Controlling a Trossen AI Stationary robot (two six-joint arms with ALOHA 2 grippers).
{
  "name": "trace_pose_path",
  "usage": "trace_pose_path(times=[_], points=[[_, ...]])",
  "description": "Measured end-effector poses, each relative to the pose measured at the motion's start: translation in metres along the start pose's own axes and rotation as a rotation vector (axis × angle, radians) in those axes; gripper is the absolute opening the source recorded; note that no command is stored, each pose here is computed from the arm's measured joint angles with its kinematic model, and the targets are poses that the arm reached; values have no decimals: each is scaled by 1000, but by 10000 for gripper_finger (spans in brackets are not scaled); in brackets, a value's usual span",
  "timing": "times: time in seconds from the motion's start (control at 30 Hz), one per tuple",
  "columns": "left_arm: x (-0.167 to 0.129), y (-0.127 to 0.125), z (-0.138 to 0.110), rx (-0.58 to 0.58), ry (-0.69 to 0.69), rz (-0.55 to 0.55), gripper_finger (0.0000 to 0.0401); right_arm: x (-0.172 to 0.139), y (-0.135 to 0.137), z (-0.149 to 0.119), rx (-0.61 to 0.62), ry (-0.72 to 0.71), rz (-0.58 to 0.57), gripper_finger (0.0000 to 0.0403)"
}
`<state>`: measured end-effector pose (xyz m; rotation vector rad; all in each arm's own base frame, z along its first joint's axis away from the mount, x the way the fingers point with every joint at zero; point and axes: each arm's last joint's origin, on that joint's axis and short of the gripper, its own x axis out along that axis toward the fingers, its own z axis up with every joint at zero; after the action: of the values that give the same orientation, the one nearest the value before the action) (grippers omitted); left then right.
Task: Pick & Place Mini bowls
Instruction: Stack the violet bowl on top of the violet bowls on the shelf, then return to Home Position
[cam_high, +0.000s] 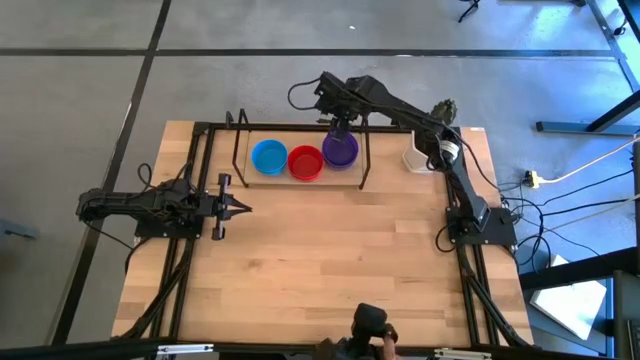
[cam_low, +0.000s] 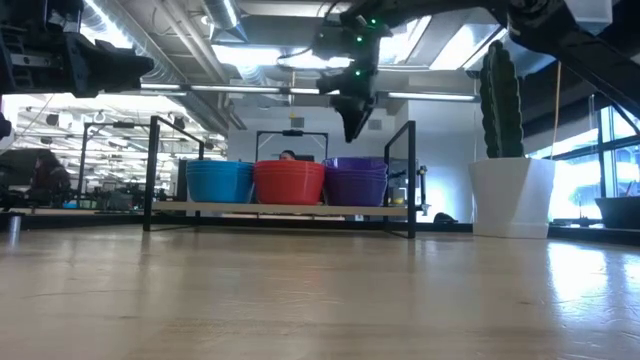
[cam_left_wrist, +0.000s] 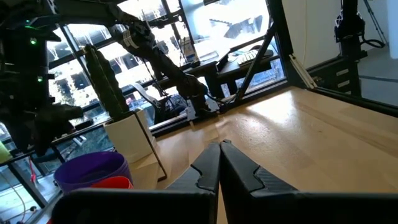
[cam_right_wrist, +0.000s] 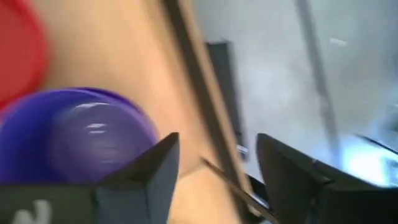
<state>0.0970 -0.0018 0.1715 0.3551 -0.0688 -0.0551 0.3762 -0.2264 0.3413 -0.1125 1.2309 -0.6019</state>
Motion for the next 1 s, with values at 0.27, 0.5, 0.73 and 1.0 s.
trace_pose_path(times=[0.27, 0.5, 0.73, 1.0], points=[[0, 0, 0, -6, 0, 0, 8, 14, 45, 3, -131, 56, -150, 15], [0, 0, 0, -16, 0, 0, 2, 34, 48, -1, -134, 84, -185, 5], [0, 0, 0, -3, 0, 0, 7, 52, 45, -9, -121, 119, -153, 5], [0, 0, 0, -16, -1, 0, 2, 55, 46, -7, -119, 93, -141, 8]])
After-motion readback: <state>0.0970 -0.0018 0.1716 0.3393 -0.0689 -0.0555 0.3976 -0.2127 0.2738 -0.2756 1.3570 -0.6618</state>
